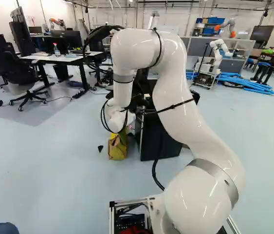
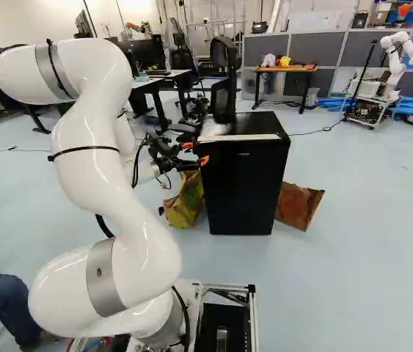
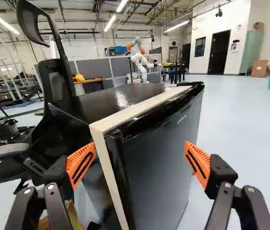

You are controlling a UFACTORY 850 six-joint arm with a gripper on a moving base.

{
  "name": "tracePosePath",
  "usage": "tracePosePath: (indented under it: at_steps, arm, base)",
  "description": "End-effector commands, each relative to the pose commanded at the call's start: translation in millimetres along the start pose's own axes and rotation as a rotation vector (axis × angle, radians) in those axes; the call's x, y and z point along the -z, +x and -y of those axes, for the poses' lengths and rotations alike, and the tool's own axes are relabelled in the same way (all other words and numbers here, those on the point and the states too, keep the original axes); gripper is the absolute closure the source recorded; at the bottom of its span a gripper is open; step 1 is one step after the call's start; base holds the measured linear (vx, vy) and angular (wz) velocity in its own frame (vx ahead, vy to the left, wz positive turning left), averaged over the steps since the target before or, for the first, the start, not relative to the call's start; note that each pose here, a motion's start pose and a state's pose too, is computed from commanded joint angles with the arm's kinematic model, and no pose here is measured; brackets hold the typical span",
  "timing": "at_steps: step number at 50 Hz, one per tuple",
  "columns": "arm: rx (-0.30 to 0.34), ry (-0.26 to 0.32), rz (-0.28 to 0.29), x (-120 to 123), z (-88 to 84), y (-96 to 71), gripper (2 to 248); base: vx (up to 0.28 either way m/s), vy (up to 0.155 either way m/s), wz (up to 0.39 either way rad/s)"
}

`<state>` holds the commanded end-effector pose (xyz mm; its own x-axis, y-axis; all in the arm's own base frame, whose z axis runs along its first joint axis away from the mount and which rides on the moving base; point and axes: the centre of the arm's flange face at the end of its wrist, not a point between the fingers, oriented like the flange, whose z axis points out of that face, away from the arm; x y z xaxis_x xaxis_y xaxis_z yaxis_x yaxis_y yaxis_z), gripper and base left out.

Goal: Grab a drink from the fridge

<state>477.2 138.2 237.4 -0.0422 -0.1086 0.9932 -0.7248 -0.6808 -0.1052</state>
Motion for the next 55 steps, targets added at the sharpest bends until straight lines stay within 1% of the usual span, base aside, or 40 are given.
tracePosePath:
  at_steps: [55]
  arm:
    - [-0.011,-0.026,0.011,-12,1.0,-1.6,3]
  base:
    - [0.0,0.0,0.0]
